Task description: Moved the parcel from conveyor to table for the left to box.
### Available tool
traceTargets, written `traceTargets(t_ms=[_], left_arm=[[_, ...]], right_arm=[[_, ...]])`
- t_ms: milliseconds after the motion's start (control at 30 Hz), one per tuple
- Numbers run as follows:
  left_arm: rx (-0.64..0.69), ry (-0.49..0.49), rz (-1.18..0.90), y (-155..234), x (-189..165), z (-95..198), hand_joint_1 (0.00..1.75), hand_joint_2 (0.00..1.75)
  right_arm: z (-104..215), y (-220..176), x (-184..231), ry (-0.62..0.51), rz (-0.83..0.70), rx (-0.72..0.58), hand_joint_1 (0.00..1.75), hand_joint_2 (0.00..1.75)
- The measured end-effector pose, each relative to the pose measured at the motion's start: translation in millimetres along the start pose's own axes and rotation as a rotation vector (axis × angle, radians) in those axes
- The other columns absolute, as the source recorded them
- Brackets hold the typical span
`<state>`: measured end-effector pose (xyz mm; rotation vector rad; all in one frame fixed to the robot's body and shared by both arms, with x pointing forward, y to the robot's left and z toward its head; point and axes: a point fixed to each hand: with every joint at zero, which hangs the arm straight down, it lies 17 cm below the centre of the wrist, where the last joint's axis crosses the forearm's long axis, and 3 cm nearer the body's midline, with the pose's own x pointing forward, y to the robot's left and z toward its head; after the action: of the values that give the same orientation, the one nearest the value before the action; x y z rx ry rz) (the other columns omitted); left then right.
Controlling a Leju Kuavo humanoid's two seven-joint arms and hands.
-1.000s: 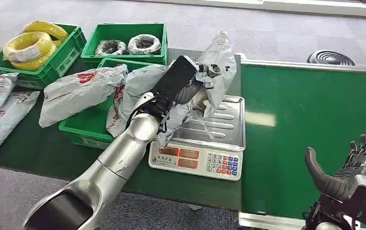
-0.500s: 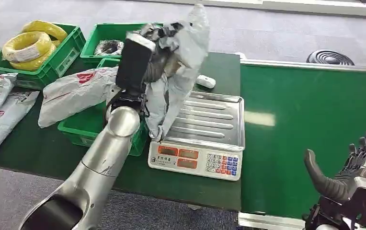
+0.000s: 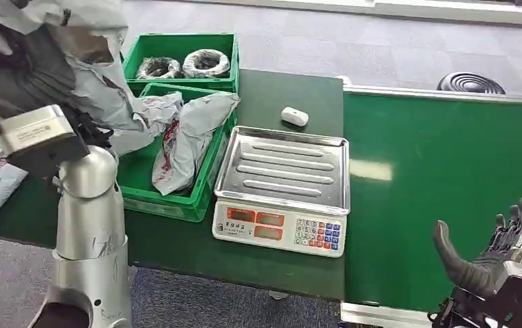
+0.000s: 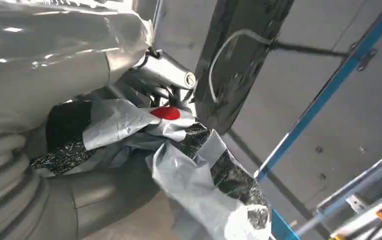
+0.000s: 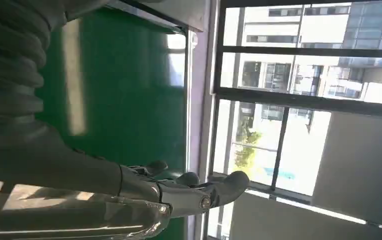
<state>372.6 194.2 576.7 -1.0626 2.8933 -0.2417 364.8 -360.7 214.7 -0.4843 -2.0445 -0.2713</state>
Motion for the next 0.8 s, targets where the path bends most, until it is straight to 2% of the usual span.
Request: traceTargets(t_ms=[233, 300, 333, 400, 467, 533, 667, 800], left_arm=[[0.023, -0.044, -0.155, 24, -4, -6, 1.75, 1.75], [0.004, -0.012, -0.197, 24, -14, -3, 1.75, 1.75], [-0.032, 0.041, -0.215, 17, -27, 2, 1.75, 1.75], [-0.15, 0.254, -0.217, -9, -73, 26, 1.75, 1.75], [-0.291, 0.401, -0.245, -38, -111, 52, 1.75, 1.75], [-0.435, 0.454, -0.268, -67, -130, 84, 1.75, 1.75], [-0.606, 0.498, -0.273, -101, -150, 125, 1.75, 1.75], [-0.744, 0.578, -0.299, -117, -178, 180, 1.75, 1.75]], right_arm=[[2, 7, -13, 0.033, 0.004, 0.025, 0.0, 1.75], [2, 8, -16, 0.039, 0.006, 0.024, 0.0, 1.75], [2, 8, -17, 0.042, 0.007, 0.022, 0.0, 1.75], [0, 9, -18, 0.049, 0.01, 0.023, 0.0, 1.75], [0, 11, -19, 0.059, 0.013, 0.033, 0.0, 1.75], [-2, 13, -20, 0.063, 0.017, 0.041, 0.0, 1.75], [-4, 18, -20, 0.065, 0.017, 0.06, 0.0, 1.75], [-7, 22, -20, 0.064, 0.014, 0.072, 0.0, 1.75]])
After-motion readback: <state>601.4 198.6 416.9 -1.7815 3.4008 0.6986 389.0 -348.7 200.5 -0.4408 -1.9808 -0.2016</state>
